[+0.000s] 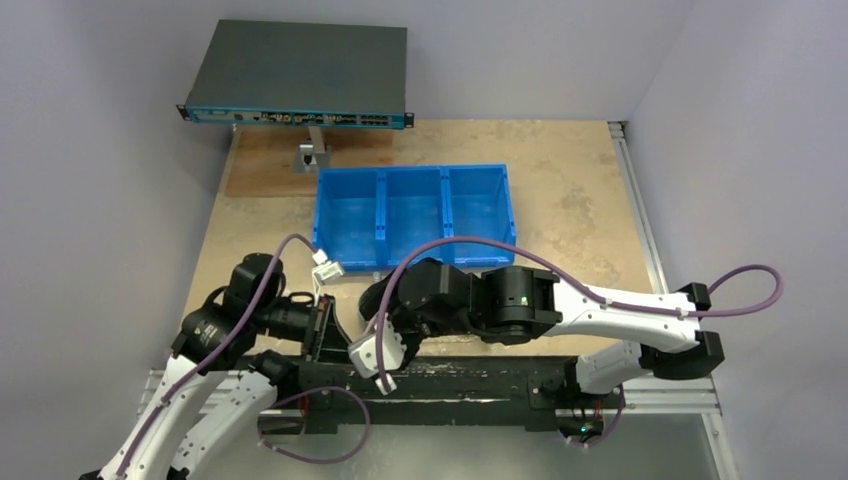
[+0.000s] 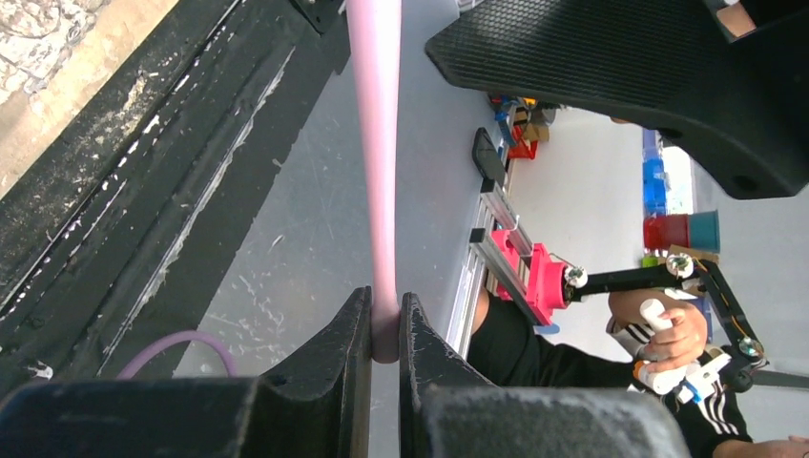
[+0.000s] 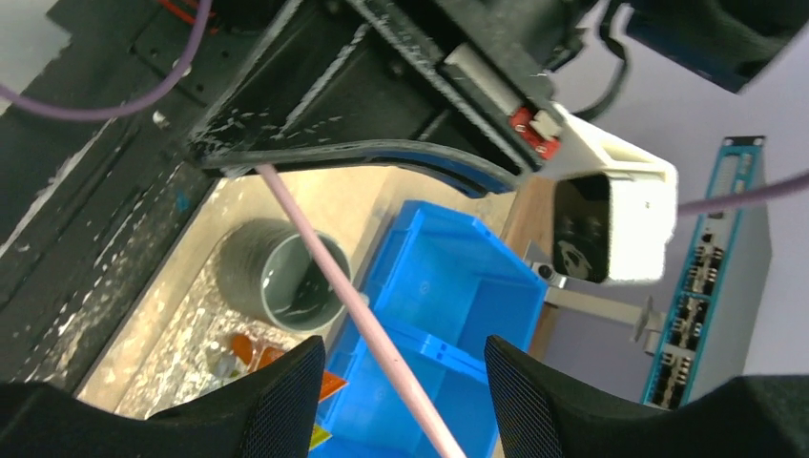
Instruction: Prepare toiletry sets of a toothbrush and toothpaste on the tray
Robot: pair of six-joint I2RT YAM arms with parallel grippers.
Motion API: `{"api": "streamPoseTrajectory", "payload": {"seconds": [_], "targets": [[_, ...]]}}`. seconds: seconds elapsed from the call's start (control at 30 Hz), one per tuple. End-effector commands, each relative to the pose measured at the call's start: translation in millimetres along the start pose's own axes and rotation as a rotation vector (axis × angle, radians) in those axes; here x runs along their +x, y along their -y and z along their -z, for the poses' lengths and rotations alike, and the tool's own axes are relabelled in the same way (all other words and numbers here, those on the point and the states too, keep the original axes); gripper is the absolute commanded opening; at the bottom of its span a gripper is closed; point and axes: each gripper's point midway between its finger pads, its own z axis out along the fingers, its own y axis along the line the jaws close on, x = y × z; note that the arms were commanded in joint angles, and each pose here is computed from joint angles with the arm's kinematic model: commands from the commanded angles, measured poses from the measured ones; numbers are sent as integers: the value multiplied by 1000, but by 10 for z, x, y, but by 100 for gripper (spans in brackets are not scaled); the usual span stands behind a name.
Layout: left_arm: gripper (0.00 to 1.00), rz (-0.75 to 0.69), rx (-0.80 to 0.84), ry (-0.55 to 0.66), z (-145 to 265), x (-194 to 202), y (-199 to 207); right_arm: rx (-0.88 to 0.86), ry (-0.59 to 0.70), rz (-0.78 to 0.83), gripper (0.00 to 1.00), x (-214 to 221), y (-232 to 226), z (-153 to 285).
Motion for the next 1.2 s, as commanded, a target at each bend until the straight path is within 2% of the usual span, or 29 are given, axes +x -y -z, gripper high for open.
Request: {"api": "streamPoseTrajectory", "payload": {"seconds": [0.0,0.37,0.57,0.8,0.97,1.17], "targets": [[0,-59,-3,-16,23,-12,67,-1,-72,63,64,77,-15,89],[0,-66,12,-58,17,69,95,-41,-226,120,52,394,-238,-145],[0,-68,4,-66,19,102,76,-47,-235,106,30,409,-277,-194],[0,-73,-18,-65,29,114,44,-68,-271,84,0,475,-384,-225],[14,-80,-40,-46,37,77,34,-76,-278,71,0,513,-461,-219],[32,-115,-91,51,67,-77,35,-48,-264,4,0,529,-509,-165]]}}
